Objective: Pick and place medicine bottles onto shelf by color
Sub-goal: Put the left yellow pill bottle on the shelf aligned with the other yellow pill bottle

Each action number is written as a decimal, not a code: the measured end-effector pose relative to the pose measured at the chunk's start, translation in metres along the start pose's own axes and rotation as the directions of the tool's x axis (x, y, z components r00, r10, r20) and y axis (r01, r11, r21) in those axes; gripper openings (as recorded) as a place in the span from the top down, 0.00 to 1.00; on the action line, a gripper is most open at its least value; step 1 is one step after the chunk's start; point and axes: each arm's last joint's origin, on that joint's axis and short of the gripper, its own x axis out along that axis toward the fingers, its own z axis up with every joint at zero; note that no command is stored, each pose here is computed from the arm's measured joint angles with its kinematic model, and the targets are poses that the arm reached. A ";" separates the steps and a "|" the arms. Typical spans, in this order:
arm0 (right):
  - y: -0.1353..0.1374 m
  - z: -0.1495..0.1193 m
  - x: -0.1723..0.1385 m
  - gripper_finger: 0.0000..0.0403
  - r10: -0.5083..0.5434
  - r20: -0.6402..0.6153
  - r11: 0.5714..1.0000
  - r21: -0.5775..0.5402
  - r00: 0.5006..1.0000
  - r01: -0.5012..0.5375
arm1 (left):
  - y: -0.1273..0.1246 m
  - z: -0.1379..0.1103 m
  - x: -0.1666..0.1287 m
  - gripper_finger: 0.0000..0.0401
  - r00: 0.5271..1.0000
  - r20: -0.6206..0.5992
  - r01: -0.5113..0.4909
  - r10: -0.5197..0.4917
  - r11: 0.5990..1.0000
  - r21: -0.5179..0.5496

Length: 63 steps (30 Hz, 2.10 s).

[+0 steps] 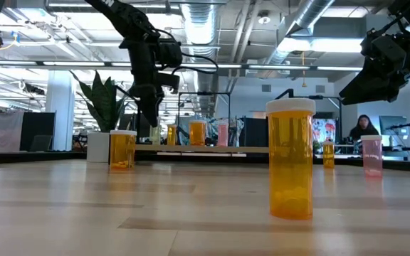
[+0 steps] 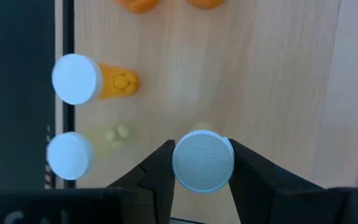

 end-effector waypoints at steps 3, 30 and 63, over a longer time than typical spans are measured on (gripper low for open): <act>0.000 0.000 0.000 0.44 0.000 0.000 1.000 0.000 1.000 0.000 | 0.001 0.000 0.000 0.71 1.000 -0.002 -0.006 0.007 1.000 0.020; 0.000 0.000 0.000 0.44 0.000 0.000 1.000 0.000 1.000 0.000 | 0.005 -0.002 0.019 0.71 0.999 -0.044 0.023 -0.021 0.998 0.054; 0.000 0.000 0.000 0.44 0.000 0.000 1.000 0.000 1.000 0.000 | 0.010 -0.010 0.018 0.68 0.995 -0.104 -0.006 0.007 1.000 0.014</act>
